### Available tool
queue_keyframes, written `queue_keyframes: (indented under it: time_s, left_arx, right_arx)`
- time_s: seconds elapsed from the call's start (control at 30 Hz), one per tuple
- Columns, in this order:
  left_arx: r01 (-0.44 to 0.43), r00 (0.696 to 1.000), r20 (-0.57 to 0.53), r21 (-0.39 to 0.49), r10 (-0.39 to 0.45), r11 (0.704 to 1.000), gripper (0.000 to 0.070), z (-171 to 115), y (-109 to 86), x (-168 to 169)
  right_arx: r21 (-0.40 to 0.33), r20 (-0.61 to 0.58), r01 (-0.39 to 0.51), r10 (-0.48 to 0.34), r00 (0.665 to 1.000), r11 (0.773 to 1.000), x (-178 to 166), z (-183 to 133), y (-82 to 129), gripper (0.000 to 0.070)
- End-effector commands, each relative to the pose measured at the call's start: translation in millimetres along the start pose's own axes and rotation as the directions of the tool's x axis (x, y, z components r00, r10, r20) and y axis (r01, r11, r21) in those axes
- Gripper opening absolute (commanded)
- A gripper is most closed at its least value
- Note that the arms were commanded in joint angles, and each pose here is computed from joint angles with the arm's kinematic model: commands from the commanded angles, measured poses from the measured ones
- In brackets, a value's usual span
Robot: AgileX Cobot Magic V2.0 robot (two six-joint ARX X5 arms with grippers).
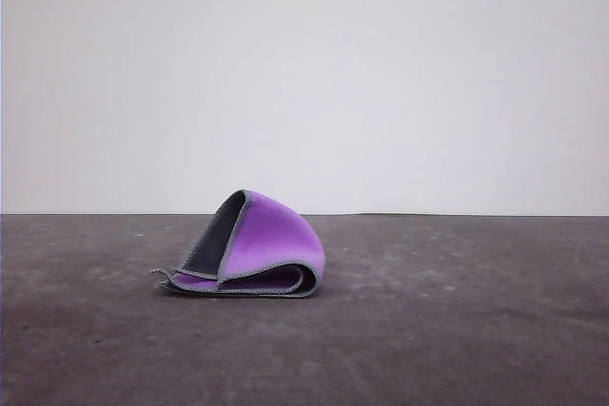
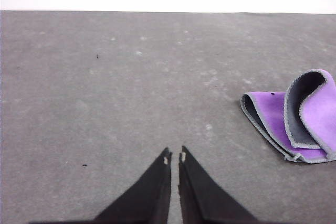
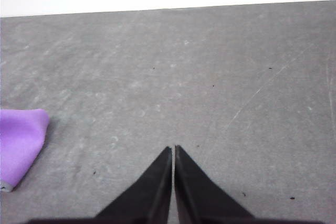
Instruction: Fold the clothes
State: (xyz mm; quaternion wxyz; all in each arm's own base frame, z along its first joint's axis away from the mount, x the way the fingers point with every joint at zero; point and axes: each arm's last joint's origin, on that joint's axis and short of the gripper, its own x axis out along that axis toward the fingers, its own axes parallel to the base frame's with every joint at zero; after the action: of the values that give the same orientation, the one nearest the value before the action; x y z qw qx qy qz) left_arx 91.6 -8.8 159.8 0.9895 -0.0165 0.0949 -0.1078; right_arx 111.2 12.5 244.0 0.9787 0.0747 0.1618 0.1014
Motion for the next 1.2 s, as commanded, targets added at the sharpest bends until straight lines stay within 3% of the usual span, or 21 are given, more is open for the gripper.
queue_keyframes:
  time_s: [0.0,0.3,0.47,0.63,1.0,1.17]
  left_arx:
    - [-0.001,1.0,-0.02,-0.012,0.0,1.0,0.0011,-6,0.5,2]
    - [-0.001,1.0,-0.019,-0.012,0.0,1.0,0.001,-6,0.5,2]
    - [-0.001,1.0,-0.019,-0.012,0.0,1.0,0.001,-6,0.5,2]
    - [-0.001,1.0,-0.019,-0.012,0.0,1.0,0.001,-6,0.5,2]
    - [-0.001,1.0,-0.019,-0.012,0.0,1.0,0.0011,-6,0.5,2]
    - [0.0,1.0,-0.019,-0.012,0.0,1.0,0.001,-6,0.5,2]
  right_arx:
    - [0.008,0.01,-0.005,0.005,1.0,1.0,0,2,1,0.0001]
    - [0.004,0.014,-0.005,0.005,1.0,1.0,-1,2,1,0.0001]
    - [-0.138,0.103,0.029,-0.015,0.995,0.99,-16,-3,0,0.0001]
    - [-0.222,0.172,0.095,-0.057,0.984,0.97,-12,-32,-10,0.0001]
    - [-0.214,0.107,0.093,-0.071,0.992,0.972,9,-85,-22,0.0001]
    - [-0.218,0.149,0.098,-0.066,0.987,0.971,10,-90,-23,0.0001]
